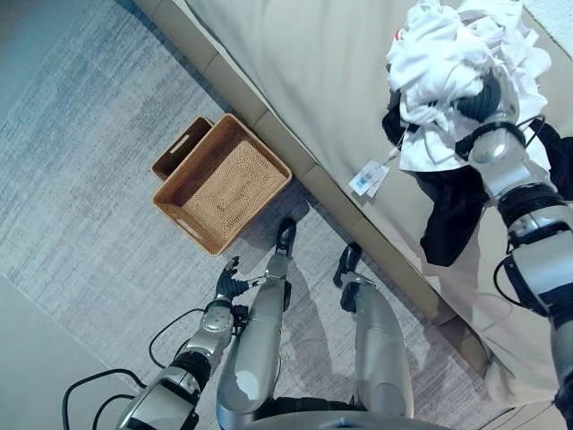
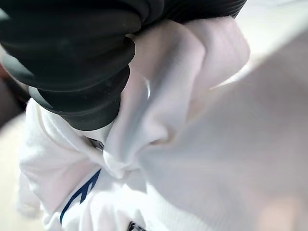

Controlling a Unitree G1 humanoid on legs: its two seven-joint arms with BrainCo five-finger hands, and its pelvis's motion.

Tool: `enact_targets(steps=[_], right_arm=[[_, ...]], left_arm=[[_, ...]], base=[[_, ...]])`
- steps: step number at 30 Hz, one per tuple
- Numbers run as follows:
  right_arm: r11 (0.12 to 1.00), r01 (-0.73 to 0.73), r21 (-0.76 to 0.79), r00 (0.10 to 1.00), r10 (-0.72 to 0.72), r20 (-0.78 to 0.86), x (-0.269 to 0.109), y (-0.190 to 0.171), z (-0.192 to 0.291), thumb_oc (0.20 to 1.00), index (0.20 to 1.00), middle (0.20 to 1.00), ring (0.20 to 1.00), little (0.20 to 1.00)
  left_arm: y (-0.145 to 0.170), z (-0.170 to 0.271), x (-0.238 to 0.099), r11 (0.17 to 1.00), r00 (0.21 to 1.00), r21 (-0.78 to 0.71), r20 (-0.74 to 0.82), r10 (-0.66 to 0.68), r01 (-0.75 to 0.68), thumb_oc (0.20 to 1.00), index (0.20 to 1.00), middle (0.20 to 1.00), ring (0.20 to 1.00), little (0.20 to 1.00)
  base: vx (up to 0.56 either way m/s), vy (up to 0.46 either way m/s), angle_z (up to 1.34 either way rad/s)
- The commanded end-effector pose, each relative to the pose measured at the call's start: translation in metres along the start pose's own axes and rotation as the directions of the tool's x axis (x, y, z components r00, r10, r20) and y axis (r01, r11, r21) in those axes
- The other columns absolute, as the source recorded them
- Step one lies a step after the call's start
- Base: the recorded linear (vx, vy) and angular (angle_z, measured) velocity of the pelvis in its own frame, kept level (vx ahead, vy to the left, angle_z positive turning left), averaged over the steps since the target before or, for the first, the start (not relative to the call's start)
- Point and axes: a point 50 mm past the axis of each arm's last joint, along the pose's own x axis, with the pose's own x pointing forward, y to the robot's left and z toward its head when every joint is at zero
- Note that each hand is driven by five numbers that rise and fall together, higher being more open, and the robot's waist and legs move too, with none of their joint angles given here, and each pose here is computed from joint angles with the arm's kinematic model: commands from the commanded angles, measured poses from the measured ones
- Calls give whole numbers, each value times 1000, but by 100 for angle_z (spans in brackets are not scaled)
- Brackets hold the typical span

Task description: Pick up clothes into the bucket

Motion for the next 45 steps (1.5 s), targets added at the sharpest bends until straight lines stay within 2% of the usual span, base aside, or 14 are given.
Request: enact_targets(steps=[1,2,5,13,24,30,32,33,35,36,38,39,42,45], right_arm=[[935,336,115,927,-350,135,18,-93,30,200,200,200,200,200],[935,336,115,927,-350,135,18,-93,30,200,200,200,200,200],[874,445,197,855,-480,197,13,-131,42,200,200,200,200,200],[808,485,335,813,-557,167,0,-145,32,200,200,200,200,200],[886,398,239,880,-442,174,-3,-136,13,200,200,200,200,200],[949,267,168,936,-297,190,-4,-113,8,200,200,200,200,200],[959,232,164,945,-262,196,-6,-106,7,200,200,200,200,200],[975,172,143,961,-198,192,-8,-95,3,200,200,200,200,200],[989,87,121,978,-108,180,-15,-79,-8,200,200,200,200,200],[989,87,122,978,-108,177,-16,-78,-10,200,200,200,200,200],[995,-2,104,984,-16,175,-26,-62,-18,200,200,200,200,200],[990,-105,89,984,90,157,-40,-42,-30,200,200,200,200,200],[962,-249,109,962,233,145,-66,-16,-43,200,200,200,200,200],[927,-351,131,931,332,150,-86,-4,-50,200,200,200,200,200]], left_arm=[[8,-29,-15,999,997,10,-67,43,-42,1000,1000,1000,1000,1000],[8,-29,-15,999,997,10,-67,43,-42,1000,1000,1000,1000,1000],[21,-40,-20,997,993,45,-95,70,-66,1000,1000,1000,1000,1000],[43,-80,-43,991,971,117,-223,88,-63,1000,1000,1000,1000,1000],[41,-124,-73,993,905,113,-418,74,-29,1000,1000,1000,1000,1000],[32,-122,-74,997,917,78,-399,25,7,1000,1000,1000,1000,1000],[31,-113,-69,998,934,62,-357,11,12,1000,1000,1000,1000,1000],[27,-85,-55,999,973,27,-230,-34,41,1000,1000,1000,1000,1000],[26,-51,-43,998,994,-11,-81,-70,69,1000,1000,1000,1000,1000],[27,-51,-43,998,994,-8,-83,-70,69,1000,1000,1000,1000,1000],[30,-7,-36,993,988,-30,105,-110,114,1000,1000,1000,1000,1000],[39,25,-32,990,967,-36,223,-122,133,1000,1000,1000,1000,1000],[52,96,-33,984,871,17,462,-166,178,1000,1000,1000,1000,1000],[53,145,-39,972,769,65,600,-220,227,1000,1000,1000,1000,1000]], base=[[13,-25,-8],[28,-52,-7],[54,-30,-12],[138,-25,-22],[92,-21,-3],[80,-17,-21],[39,-5,-25],[56,-4,-12],[48,-9,-13],[24,-2,-6],[43,3,-5],[60,-2,-9],[51,-10,-4],[38,-21,1]])
